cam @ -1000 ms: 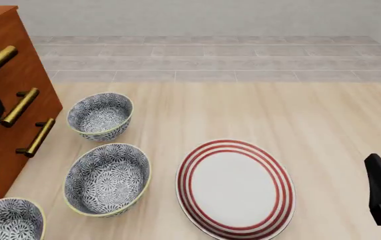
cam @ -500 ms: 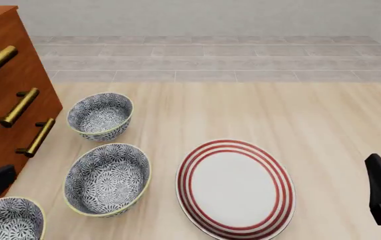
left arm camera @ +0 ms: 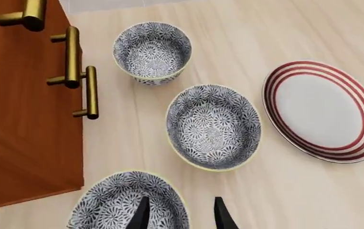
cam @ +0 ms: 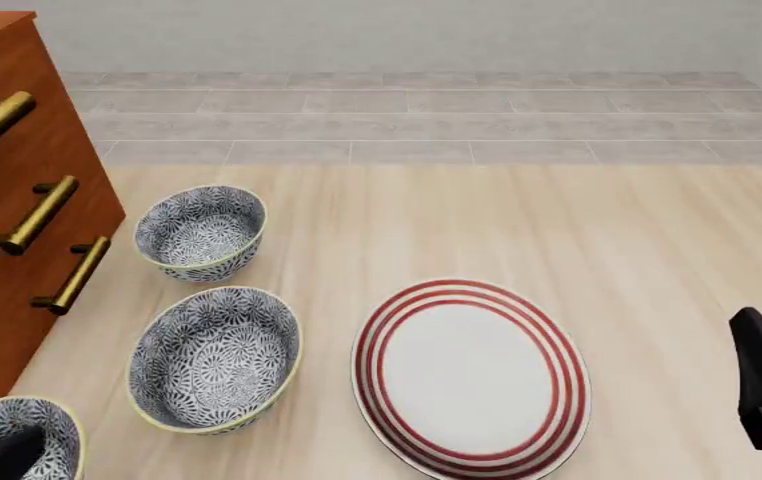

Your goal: Put the bowl at the front on the plate.

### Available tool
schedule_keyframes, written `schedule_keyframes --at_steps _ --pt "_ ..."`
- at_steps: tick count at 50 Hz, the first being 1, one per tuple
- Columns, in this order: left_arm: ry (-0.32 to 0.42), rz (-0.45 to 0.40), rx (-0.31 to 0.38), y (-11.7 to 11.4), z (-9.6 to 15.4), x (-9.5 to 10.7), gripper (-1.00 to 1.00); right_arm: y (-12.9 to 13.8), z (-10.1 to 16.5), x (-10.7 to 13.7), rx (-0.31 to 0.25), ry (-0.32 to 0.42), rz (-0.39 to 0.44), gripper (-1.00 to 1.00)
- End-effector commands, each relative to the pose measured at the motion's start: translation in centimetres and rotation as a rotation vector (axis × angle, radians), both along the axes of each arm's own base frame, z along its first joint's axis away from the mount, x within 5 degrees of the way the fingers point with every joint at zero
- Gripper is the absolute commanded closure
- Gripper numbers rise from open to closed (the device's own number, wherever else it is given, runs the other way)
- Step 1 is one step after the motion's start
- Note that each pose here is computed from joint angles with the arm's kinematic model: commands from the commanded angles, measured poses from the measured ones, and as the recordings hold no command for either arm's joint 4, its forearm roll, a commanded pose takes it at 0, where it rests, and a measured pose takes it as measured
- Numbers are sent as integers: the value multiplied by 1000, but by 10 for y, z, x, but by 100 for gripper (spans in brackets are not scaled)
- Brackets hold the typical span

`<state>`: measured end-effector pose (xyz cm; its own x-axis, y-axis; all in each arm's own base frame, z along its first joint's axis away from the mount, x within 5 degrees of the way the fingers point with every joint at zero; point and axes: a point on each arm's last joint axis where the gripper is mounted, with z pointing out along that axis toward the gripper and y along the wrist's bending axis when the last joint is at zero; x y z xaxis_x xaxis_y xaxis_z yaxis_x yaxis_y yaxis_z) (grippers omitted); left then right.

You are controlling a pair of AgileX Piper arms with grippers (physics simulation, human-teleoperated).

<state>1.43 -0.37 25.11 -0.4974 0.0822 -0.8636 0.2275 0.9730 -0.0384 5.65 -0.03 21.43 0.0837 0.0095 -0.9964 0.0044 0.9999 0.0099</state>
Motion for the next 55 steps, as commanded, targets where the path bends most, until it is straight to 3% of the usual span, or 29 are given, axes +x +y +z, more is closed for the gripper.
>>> schedule_keyframes --at_steps 1,31,55 --pt "88 59 -27 0 -26 4 -100 0 0 0 7 -1 -3 -100" --pt "142 127 -31 -4 -55 31 -100 -1 1 0 10 -6 -13 -100" --pt "233 159 -52 -3 -81 27 -100 -1 1 0 12 -9 -15 -100"
